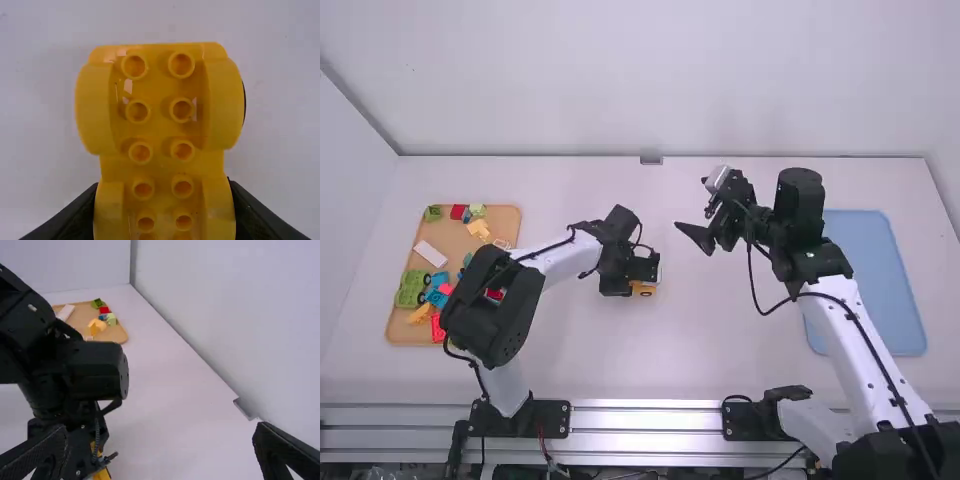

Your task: Assemble lego blocks to make yellow taxi

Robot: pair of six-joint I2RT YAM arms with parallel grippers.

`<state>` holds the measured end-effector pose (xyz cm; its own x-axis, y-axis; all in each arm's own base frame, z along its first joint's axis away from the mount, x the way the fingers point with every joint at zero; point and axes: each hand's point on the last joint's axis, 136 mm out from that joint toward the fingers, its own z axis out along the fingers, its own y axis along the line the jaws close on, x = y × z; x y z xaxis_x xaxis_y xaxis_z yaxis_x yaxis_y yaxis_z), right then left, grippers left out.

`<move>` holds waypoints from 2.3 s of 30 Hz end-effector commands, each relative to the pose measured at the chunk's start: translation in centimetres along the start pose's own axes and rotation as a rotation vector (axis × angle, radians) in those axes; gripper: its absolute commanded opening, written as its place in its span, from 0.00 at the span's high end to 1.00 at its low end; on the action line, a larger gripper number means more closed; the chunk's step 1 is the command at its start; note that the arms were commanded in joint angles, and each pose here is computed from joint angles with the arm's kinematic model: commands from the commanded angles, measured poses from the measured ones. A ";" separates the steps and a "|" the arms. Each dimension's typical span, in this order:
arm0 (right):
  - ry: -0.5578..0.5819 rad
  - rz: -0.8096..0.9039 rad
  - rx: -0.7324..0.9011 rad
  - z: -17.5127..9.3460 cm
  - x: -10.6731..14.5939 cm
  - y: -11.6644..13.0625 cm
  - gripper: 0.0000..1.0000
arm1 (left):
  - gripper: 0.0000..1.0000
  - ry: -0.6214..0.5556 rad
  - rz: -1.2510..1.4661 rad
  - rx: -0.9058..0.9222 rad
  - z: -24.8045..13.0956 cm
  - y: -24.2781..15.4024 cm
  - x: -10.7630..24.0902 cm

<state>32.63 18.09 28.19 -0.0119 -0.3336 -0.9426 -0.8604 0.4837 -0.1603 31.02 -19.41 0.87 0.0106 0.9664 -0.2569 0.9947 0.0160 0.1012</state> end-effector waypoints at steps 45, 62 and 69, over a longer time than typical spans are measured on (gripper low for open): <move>0.010 -0.144 -0.364 12.9 -3.3 7.5 0.01 | 0.01 -0.308 -2.022 -0.812 -28.6 5.1 26.9; 0.005 -0.161 -0.339 13.6 -3.7 7.2 0.01 | 0.01 -0.296 -2.216 -0.768 -27.0 8.1 35.4; 0.030 -0.166 -0.291 13.8 -3.4 6.4 0.02 | 0.01 -0.073 -2.231 -0.599 -24.4 11.7 38.0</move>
<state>33.24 33.44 25.78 0.1224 -0.4102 -0.9037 -0.9691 0.1470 -0.1980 39.14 22.68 15.99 -0.6248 -0.6940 -0.3579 -0.6896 0.7054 -0.1639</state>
